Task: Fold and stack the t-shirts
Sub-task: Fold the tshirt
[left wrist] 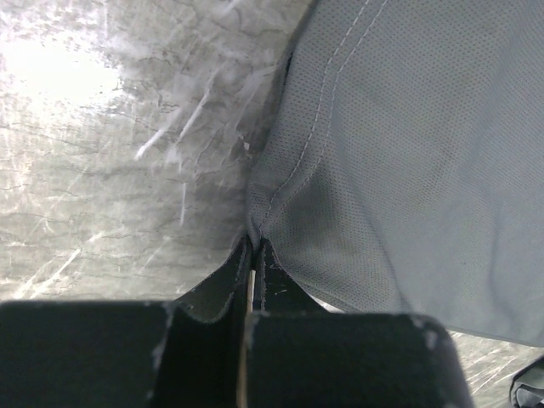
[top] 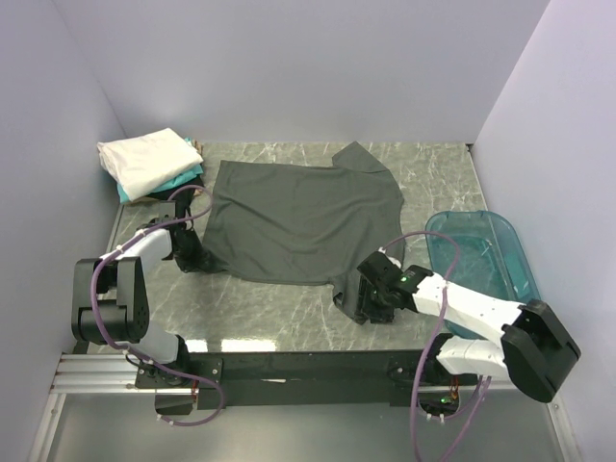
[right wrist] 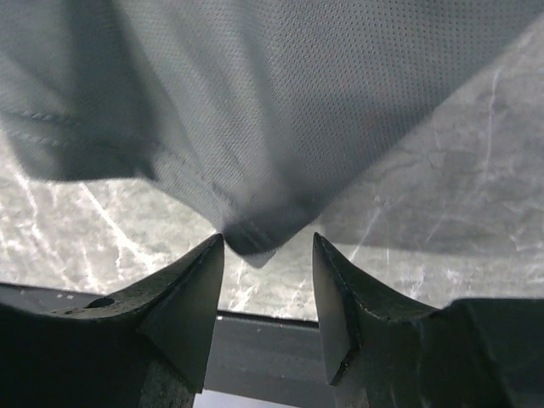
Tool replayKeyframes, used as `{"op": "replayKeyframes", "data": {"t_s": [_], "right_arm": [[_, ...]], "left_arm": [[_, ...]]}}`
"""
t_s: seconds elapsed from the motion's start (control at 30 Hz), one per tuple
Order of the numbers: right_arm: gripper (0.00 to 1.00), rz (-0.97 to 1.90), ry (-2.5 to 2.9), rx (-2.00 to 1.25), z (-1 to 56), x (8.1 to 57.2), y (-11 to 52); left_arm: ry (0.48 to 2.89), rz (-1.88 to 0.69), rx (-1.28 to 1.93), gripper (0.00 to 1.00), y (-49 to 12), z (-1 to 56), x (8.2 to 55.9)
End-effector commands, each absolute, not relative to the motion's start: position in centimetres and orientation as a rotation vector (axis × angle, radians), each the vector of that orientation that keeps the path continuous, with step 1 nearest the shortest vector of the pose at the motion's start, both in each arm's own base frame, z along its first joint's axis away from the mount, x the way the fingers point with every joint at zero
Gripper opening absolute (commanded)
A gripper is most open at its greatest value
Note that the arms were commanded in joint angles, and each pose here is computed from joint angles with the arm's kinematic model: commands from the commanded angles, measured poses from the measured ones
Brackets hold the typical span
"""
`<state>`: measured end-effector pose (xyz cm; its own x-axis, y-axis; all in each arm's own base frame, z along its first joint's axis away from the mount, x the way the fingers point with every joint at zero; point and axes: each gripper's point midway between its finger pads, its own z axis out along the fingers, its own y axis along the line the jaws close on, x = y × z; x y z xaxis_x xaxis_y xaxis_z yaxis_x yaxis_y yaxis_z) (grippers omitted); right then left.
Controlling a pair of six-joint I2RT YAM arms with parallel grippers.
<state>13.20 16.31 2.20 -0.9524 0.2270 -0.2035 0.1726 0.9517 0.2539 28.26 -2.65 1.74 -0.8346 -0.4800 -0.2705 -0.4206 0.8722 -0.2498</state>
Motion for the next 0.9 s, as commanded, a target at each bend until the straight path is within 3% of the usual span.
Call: {"op": "replayKeyframes", "data": {"t_s": [0.0,0.13,0.3,0.4,0.53,0.87], "right_arm": [[0.53,0.370,2.838,0.298,2.6,14.4,17.4],[0.51,0.306,2.873,0.305,1.9,13.8,16.6],[0.39,0.288,2.884,0.299,1.3,13.4,16.3],[0.28,0.301,2.893,0.293,0.8,13.2,16.4],[0.00,0.271,2.917,0.278,0.6,12.9,16.2],[0.00,0.104,2.936,0.321,2.2,11.1,13.0]], "left_arm": [[2.714,-0.268,-0.629,0.01,-3.0,1.9,28.2],[2.716,-0.259,-0.628,0.01,-3.0,1.9,28.1],[2.710,-0.248,-0.624,0.01,-3.0,2.1,28.2],[2.706,-0.245,-0.626,0.01,-3.0,2.2,28.2],[2.689,-0.245,-0.656,0.01,-3.0,3.1,28.1],[2.642,-0.330,-0.767,0.01,-3.9,6.8,26.6]]}}
